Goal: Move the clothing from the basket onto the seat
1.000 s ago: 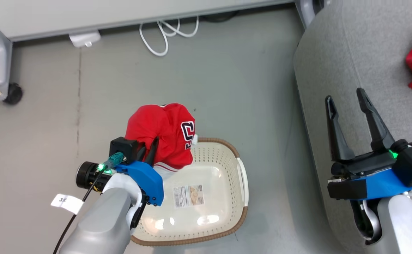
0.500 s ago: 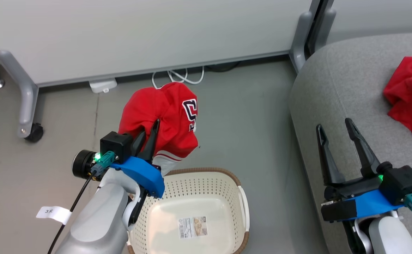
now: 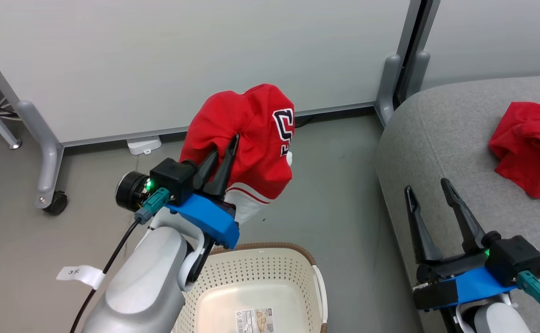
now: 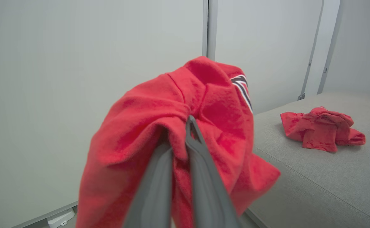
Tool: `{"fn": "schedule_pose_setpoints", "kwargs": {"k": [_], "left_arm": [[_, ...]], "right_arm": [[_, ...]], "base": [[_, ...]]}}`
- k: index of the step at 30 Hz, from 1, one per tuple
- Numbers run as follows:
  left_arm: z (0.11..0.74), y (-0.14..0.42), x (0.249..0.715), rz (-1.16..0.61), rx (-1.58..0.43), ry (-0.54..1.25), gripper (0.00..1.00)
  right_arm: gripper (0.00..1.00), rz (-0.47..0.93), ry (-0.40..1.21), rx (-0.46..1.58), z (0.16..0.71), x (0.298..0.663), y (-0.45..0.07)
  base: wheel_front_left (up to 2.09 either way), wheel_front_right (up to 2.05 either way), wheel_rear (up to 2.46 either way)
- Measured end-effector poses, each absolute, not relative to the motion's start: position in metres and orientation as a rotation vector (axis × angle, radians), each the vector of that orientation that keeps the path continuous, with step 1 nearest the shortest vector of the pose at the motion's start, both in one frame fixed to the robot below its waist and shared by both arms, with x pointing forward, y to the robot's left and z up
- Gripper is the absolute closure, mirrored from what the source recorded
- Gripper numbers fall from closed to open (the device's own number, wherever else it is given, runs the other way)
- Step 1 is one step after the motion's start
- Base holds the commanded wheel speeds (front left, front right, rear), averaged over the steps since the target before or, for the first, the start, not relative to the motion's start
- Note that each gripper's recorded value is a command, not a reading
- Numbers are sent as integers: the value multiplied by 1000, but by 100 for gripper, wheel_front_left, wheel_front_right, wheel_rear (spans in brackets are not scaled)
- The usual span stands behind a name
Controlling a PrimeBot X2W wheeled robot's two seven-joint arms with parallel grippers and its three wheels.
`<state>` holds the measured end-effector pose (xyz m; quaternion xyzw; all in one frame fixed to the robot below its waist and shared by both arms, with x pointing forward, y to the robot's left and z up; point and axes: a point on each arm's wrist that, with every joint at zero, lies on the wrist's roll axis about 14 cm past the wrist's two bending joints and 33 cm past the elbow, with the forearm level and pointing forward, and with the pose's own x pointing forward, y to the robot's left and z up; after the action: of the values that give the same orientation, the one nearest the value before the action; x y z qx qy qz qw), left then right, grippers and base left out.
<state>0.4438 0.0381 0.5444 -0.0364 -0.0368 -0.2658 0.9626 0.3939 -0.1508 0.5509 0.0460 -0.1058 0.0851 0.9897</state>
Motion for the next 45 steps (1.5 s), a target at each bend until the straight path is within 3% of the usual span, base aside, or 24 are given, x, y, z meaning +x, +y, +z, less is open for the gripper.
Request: {"fn": "schedule_pose_setpoints", "kwargs": {"k": [15,31,45], "left_arm": [[583,13,432,-626,-79,-149,100],[577,3,426,-655,-81,-132,100],[580,-11,420,-698,-77,-145,100]], "right_arm": [[0,191,-203,111,548,387,-141],[0,495,-178,68,548,403,-55],[0,590,-175,70,555,423,-20]], "base": [[0,0,0],[0,0,0],[0,0,0]]}}
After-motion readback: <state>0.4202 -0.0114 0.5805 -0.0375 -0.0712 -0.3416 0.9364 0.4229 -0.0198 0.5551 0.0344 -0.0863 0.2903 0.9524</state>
